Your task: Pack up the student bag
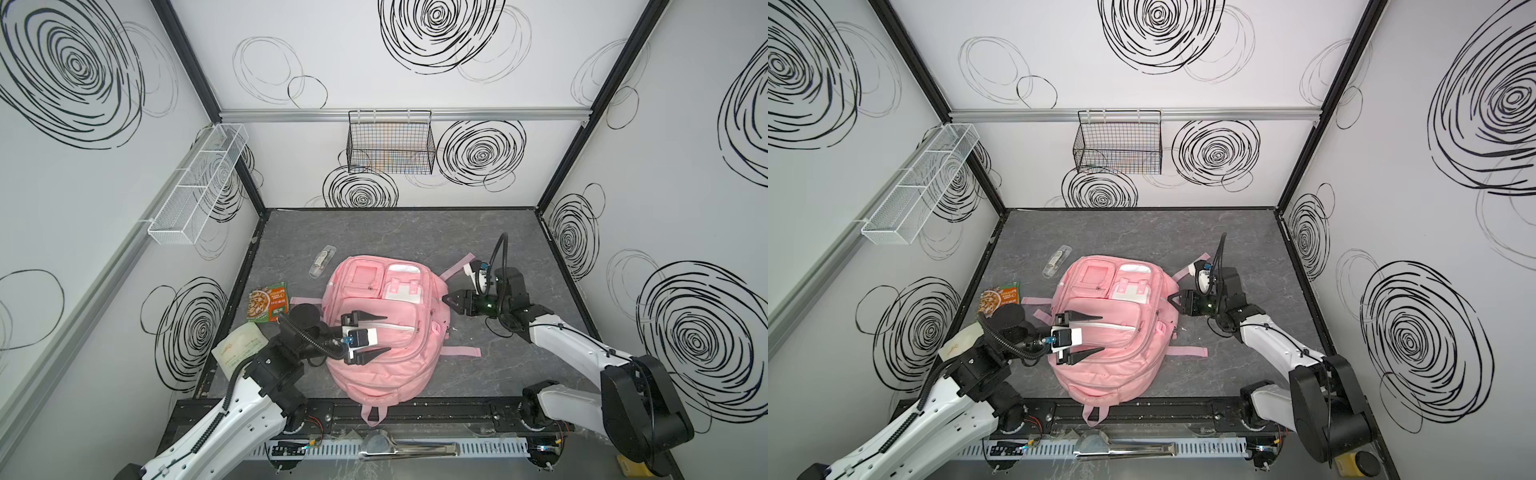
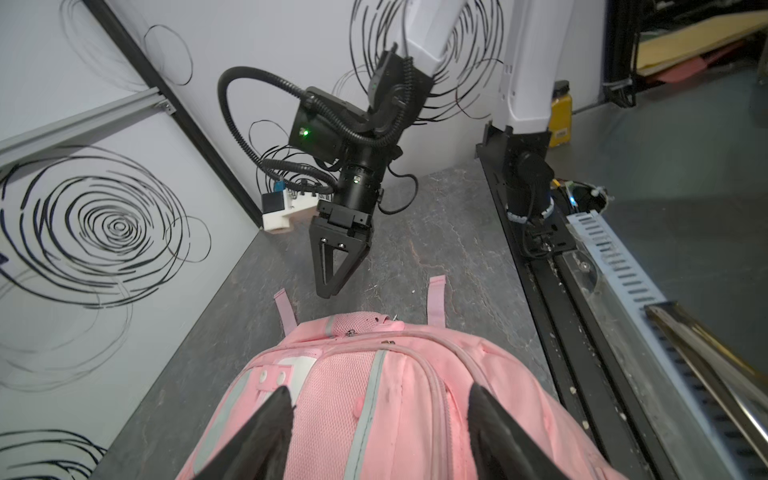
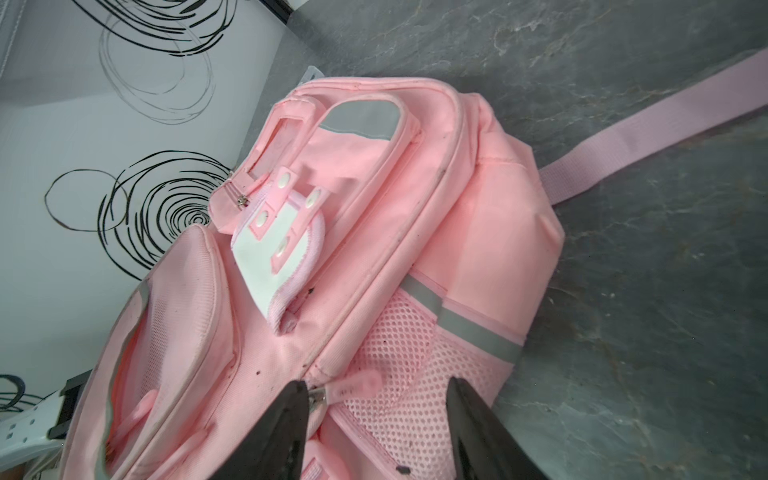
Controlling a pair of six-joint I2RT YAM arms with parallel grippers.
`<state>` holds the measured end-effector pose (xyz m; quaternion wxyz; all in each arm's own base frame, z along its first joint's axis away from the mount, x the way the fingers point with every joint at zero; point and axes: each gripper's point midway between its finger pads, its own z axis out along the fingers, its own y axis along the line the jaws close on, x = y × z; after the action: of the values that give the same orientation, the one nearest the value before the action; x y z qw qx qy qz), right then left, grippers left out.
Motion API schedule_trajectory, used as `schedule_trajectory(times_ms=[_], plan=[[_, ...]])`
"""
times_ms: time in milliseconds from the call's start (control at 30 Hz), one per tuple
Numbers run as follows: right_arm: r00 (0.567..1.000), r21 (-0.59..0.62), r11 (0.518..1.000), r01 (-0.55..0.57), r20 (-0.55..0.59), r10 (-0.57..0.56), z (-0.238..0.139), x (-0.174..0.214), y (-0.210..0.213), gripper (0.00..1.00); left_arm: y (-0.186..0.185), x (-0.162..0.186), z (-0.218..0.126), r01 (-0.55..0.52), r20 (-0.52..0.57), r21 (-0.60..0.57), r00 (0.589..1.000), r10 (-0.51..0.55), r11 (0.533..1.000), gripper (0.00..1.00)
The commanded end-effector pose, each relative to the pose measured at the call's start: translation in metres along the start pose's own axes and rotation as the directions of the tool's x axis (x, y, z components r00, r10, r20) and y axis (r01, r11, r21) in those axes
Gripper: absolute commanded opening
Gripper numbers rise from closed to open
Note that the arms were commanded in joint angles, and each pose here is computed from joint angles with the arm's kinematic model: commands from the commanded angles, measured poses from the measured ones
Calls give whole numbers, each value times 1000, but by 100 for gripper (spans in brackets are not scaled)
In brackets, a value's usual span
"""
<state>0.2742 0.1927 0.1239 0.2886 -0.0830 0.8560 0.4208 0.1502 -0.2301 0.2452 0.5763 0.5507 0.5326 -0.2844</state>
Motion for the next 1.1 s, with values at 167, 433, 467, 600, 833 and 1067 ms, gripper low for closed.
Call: schedule_trajectory(times_ms=[167,433,467,600,833,1067], plan=[[934,-291,892,345,16,-356,0,30,95,60,80,41,-42,556,38,-591,743,-669,584,60],[868,-316,817,482,44,-495,15,46,113,70,52,110,-62,624,50,-753,372,-927,209,61],[861,-319,811,490,33,-507,18,49,113,70,50,114,-64,618,59,-764,352,-934,185,61],[841,-325,797,509,-11,-541,29,64,109,72,47,122,-70,608,96,-788,282,-955,100,63],[782,-428,694,578,49,-621,23,87,125,74,22,143,-50,718,183,-692,75,-980,-74,65],[754,-450,658,603,53,-655,23,93,129,76,13,162,-49,727,249,-668,14,-968,-161,66]])
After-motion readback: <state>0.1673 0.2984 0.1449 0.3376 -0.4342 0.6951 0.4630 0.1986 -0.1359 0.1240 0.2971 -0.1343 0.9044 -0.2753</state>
